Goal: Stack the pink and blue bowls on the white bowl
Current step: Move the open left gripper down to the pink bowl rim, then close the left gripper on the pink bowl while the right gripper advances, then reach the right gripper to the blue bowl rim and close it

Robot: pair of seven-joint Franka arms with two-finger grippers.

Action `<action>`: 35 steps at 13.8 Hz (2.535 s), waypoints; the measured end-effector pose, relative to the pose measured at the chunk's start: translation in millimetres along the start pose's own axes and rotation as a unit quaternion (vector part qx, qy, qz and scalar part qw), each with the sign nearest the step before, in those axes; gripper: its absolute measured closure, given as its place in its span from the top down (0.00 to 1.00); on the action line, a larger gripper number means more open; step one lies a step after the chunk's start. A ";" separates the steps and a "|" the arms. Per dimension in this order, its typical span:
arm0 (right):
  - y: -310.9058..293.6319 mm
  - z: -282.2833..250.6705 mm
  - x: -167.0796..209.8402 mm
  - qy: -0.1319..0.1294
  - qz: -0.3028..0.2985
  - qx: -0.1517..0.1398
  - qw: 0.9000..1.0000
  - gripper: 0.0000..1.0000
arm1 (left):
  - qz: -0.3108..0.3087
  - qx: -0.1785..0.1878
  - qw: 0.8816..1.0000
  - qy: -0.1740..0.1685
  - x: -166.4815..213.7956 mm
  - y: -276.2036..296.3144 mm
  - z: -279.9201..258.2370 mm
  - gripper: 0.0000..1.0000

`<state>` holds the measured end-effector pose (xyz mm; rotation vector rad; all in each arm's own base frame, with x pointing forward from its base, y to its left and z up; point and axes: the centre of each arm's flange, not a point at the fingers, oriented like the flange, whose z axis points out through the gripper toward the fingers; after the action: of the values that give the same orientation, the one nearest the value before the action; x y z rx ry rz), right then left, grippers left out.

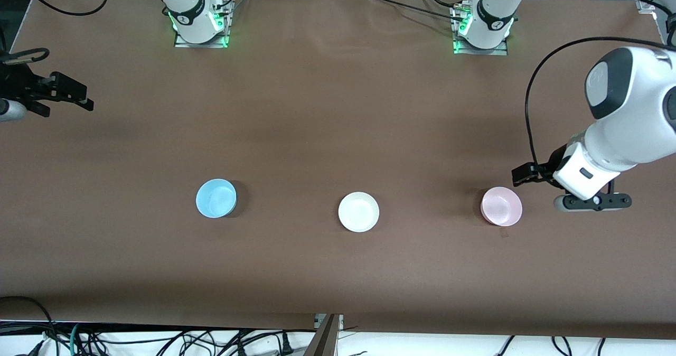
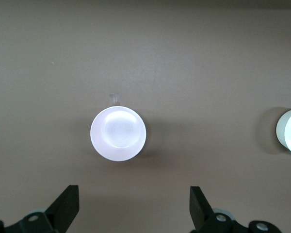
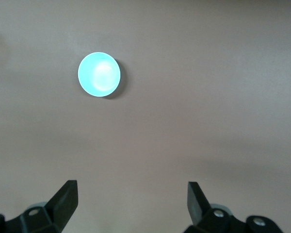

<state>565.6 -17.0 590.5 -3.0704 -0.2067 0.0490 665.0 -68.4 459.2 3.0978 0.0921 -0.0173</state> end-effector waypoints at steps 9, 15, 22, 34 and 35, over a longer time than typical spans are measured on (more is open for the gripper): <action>-2.9 15.9 13.7 -0.011 -0.005 -0.009 1.000 1.00 | 0.024 -0.007 0.999 0.030 -2.6 31.0 91.8 1.00; -1.8 66.6 39.5 -0.051 -0.006 -0.009 0.999 1.00 | 0.028 0.000 0.999 0.037 -13.4 24.9 137.5 0.97; -5.6 86.5 51.5 -0.058 -0.014 -0.010 0.998 1.00 | 0.034 0.007 0.998 0.047 -17.8 18.8 178.8 0.95; -17.6 153.0 88.4 -0.051 -0.035 -0.013 0.998 1.00 | 0.060 0.016 0.996 0.065 -18.6 11.9 244.0 0.93; -22.8 163.8 93.7 -0.049 -0.038 -0.011 0.998 1.00 | 0.059 0.016 0.996 0.065 -18.7 10.5 245.9 0.93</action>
<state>649.5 28.3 426.1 -3.0807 -0.3312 0.1954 644.5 -90.5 214.3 3.1273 -0.0885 0.1902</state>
